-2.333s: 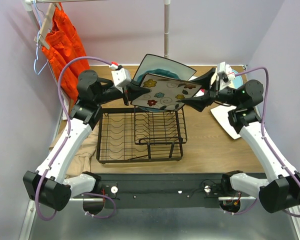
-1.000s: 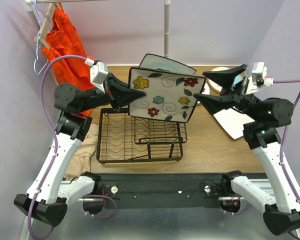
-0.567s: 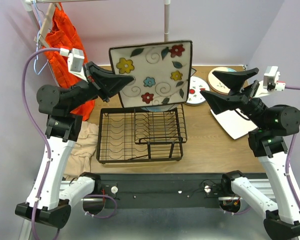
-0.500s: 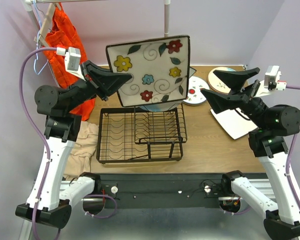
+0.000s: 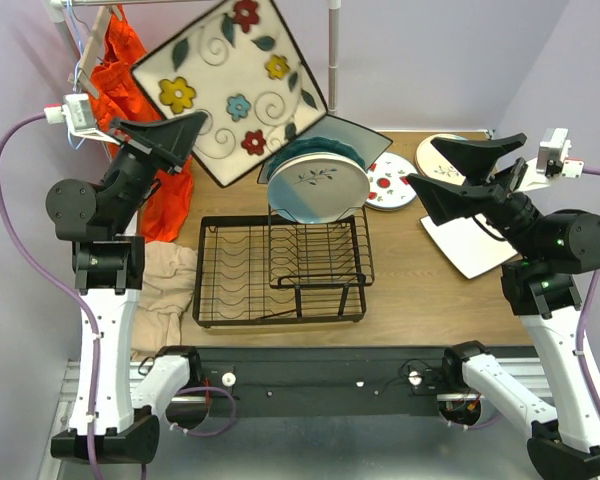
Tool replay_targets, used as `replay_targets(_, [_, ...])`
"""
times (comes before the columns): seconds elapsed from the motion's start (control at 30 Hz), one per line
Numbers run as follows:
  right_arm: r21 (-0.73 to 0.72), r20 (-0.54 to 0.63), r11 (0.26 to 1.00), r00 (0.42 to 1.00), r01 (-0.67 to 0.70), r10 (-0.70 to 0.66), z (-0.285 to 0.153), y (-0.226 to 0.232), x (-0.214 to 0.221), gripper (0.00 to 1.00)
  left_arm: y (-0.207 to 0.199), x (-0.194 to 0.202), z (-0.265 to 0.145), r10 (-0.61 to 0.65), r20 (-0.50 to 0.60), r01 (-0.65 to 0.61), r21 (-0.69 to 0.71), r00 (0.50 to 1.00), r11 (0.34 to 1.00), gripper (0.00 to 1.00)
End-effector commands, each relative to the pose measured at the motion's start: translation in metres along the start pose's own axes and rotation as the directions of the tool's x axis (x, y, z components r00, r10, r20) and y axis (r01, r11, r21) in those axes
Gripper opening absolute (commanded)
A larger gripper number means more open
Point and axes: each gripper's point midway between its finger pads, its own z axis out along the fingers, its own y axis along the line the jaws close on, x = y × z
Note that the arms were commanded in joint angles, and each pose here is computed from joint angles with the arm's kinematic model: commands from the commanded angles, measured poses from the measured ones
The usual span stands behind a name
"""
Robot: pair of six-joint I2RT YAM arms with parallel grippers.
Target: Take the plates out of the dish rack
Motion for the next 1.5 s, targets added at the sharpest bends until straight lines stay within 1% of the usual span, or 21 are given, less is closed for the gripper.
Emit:
replay_targets(0.0, [-0.001, -0.007, 1.000, 1.000, 0.015, -0.015, -0.003, 0.004, -0.005, 1.00, -0.021, -0.068, -0.007, -0.060, 0.305, 0.051, 0.038, 0.950, 0.998, 0.00])
replay_targets(0.17, [-0.003, -0.012, 1.000, 1.000, 0.013, -0.013, -0.004, 0.005, -0.003, 1.00, 0.019, -0.078, 0.005, -0.059, 0.363, 0.088, -0.065, 0.930, 0.994, 0.00])
replay_targets(0.3, [-0.012, -0.019, 1.000, 1.000, 0.021, -0.021, -0.007, 0.007, 0.000, 1.00, 0.046, -0.082, 0.007, -0.053, 0.413, 0.122, -0.143, 0.909, 0.982, 0.00])
replay_targets(0.33, [-0.012, -0.023, 1.000, 0.999, 0.024, -0.025, -0.007, 0.006, 0.001, 1.00, 0.056, -0.085, 0.005, -0.045, 0.445, 0.137, -0.178, 0.894, 0.975, 0.00])
replay_targets(0.47, [-0.010, -0.034, 1.000, 0.999, 0.021, -0.021, -0.006, 0.003, 0.007, 1.00, 0.080, -0.094, -0.001, -0.009, 0.511, 0.166, -0.262, 0.859, 0.951, 0.00])
replay_targets(0.53, [-0.014, -0.040, 1.000, 0.999, 0.016, -0.017, -0.005, 0.003, 0.009, 1.00, 0.087, -0.093, 0.001, -0.009, 0.513, 0.178, -0.280, 0.858, 0.943, 0.00])
replay_targets(0.6, [-0.016, -0.042, 1.000, 0.999, 0.012, -0.013, -0.005, 0.003, 0.009, 1.00, 0.101, -0.086, 0.007, -0.025, 0.495, 0.196, -0.295, 0.868, 0.935, 0.00])
replay_targets(0.87, [-0.014, -0.055, 1.000, 0.998, 0.011, -0.011, -0.003, -0.001, 0.015, 1.00, 0.158, -0.047, 0.019, -0.088, 0.430, 0.267, -0.375, 0.898, 0.888, 0.00])
replay_targets(0.9, [-0.013, -0.057, 1.000, 0.998, 0.010, -0.011, -0.004, -0.001, 0.016, 1.00, 0.158, -0.041, 0.021, -0.098, 0.407, 0.262, -0.370, 0.908, 0.891, 0.00])
replay_targets(1.07, [-0.006, -0.068, 1.000, 0.998, 0.008, -0.008, -0.004, -0.005, 0.022, 1.00, 0.161, -0.025, 0.023, -0.117, 0.385, 0.272, -0.378, 0.915, 0.885, 0.00])
replay_targets(1.13, [-0.002, -0.072, 1.000, 0.997, 0.005, -0.005, -0.004, -0.007, 0.025, 1.00, 0.163, -0.027, 0.023, -0.089, 0.401, 0.260, -0.397, 0.912, 0.880, 0.00])
replay_targets(1.2, [-0.006, -0.080, 1.000, 0.997, -0.002, 0.001, -0.003, -0.007, 0.028, 1.00, 0.156, -0.020, 0.028, -0.097, 0.394, 0.262, -0.390, 0.914, 0.883, 0.00])
replay_targets(1.3, [-0.008, -0.086, 1.000, 0.996, -0.010, 0.010, -0.002, -0.008, 0.031, 1.00, 0.153, -0.013, 0.027, -0.122, 0.422, 0.304, -0.399, 0.899, 0.865, 0.00])
replay_targets(1.37, [-0.014, -0.090, 1.000, 0.996, -0.015, 0.014, -0.003, -0.007, 0.032, 1.00, 0.161, -0.006, 0.022, -0.142, 0.455, 0.353, -0.420, 0.879, 0.836, 0.00])
replay_targets(1.47, [-0.018, -0.094, 1.000, 0.996, -0.016, 0.014, -0.003, -0.006, 0.034, 1.00, 0.171, 0.012, 0.025, -0.192, 0.461, 0.410, -0.436, 0.866, 0.801, 0.00])
